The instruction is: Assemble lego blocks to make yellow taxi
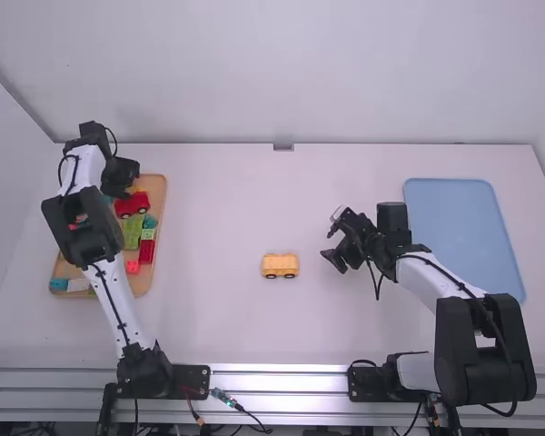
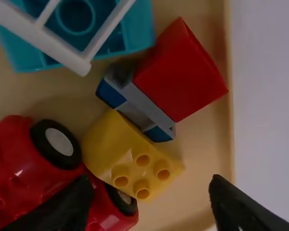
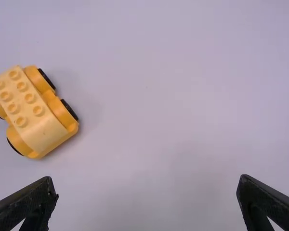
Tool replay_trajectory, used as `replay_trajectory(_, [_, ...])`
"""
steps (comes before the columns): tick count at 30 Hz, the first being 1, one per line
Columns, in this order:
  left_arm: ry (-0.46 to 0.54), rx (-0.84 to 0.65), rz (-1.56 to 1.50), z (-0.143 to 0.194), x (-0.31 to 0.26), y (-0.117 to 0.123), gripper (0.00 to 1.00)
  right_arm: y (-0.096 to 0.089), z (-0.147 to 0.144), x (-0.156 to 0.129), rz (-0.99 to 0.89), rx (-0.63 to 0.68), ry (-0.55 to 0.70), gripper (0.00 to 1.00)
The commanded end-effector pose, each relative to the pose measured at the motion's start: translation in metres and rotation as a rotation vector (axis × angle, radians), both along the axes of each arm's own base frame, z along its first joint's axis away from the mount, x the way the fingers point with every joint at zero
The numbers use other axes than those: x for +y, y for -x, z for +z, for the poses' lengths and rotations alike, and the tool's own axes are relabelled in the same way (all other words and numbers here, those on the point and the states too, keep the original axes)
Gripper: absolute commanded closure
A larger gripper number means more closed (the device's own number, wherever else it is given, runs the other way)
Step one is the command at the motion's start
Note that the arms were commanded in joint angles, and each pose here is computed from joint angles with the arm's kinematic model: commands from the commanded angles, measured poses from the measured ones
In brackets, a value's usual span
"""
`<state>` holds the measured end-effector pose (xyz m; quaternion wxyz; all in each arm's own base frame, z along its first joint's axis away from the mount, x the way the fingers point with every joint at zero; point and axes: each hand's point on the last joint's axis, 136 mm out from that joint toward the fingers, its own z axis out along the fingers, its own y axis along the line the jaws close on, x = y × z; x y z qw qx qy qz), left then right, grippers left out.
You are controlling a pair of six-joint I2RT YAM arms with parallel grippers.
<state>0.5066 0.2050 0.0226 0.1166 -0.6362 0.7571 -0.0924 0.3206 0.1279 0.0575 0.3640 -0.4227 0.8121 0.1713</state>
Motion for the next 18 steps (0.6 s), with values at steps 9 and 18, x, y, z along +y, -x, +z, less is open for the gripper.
replay_trajectory(9, [0.018,0.186,-0.003,-0.015,-0.011,0.042,0.30,-0.005,0.010,0.001,0.000,-0.025,-0.006,0.01])
replay_trajectory(18, [0.048,0.077,-0.019,0.011,-0.012,0.027,0.30,-0.005,0.010,0.001,0.000,-0.026,-0.006,0.01])
